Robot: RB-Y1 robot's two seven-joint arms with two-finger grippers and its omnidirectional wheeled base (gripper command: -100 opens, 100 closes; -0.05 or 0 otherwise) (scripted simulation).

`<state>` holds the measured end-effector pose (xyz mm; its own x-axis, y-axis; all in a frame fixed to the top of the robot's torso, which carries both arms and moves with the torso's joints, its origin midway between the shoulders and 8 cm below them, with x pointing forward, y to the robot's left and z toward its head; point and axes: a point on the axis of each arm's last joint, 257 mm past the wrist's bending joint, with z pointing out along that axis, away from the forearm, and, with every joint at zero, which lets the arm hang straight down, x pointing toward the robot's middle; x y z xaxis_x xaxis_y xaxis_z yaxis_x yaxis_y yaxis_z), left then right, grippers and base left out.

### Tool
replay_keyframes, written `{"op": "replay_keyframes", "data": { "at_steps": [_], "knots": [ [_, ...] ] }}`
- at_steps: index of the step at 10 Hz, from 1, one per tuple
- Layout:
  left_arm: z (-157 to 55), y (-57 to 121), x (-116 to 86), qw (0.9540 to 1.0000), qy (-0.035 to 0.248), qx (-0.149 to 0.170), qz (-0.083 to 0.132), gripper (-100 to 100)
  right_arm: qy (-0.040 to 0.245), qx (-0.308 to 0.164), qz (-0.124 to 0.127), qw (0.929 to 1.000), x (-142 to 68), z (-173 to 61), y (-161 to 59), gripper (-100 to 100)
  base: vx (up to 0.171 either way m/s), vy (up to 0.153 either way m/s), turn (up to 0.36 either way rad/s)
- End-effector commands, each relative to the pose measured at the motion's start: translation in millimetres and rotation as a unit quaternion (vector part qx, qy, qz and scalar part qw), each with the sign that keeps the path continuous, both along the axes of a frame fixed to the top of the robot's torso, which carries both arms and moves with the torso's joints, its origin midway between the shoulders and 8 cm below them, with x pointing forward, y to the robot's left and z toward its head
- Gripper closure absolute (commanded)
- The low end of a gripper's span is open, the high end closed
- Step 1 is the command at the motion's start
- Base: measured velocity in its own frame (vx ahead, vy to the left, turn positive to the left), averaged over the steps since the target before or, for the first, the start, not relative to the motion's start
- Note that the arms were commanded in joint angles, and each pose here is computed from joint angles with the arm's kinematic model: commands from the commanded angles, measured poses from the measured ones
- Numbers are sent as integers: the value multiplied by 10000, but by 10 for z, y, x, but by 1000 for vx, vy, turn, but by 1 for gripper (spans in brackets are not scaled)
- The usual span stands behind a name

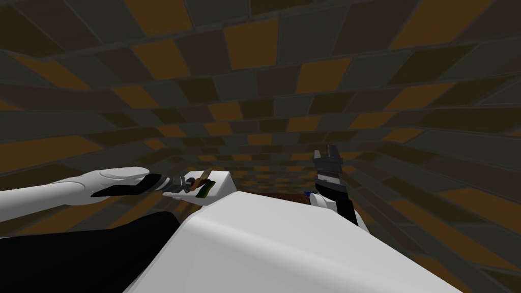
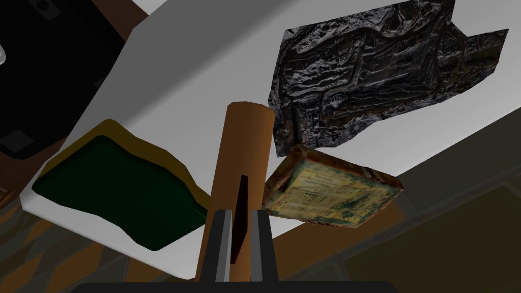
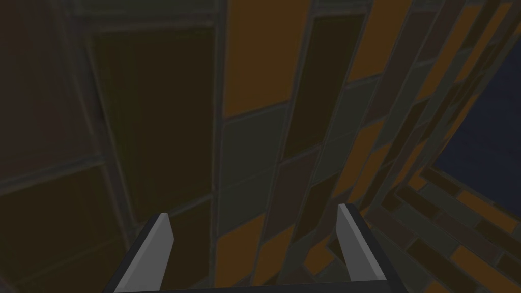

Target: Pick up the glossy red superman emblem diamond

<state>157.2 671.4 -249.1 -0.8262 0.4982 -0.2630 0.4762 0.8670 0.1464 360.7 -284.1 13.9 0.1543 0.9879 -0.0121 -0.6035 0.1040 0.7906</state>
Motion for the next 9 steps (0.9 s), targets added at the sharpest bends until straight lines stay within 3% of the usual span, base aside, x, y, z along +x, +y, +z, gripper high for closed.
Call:
{"op": "replay_keyframes", "data": {
  "at_steps": [1, 2, 3, 6, 8, 9],
  "knots": [
    [0, 0, 0, 10000, 0, 0, 0, 100, 0, 0, 0, 10000, 0, 0, 0, 0, 0, 0, 0],
    [0, 0, 1, 10000, 0, 0, -2, 0, 0, 0, 0, 10000, 0, 0, 0, 0, 0, 0, 0],
    [44, 2, 51, 10000, -11, 7, -6, 100, 0, 0, 0, 10000, 0, 0, 0, 0, -18, -7, 47],
    [194, 15, 244, 9999, -21, 9, -102, 100, 0, 0, 0, 10000, 0, 0, 0, 0, -43, -16, 75],
    [196, 20, 250, 9999, -24, 18, -106, 100, 0, 0, 0, 10000, 0, 0, 0, 0, -31, -6, 24],
    [202, 17, 254, 9999, -25, 13, -107, 0, 0, 0, 0, 10000, 0, 0, 0, 0, 0, 0, 0]
  ]
}}
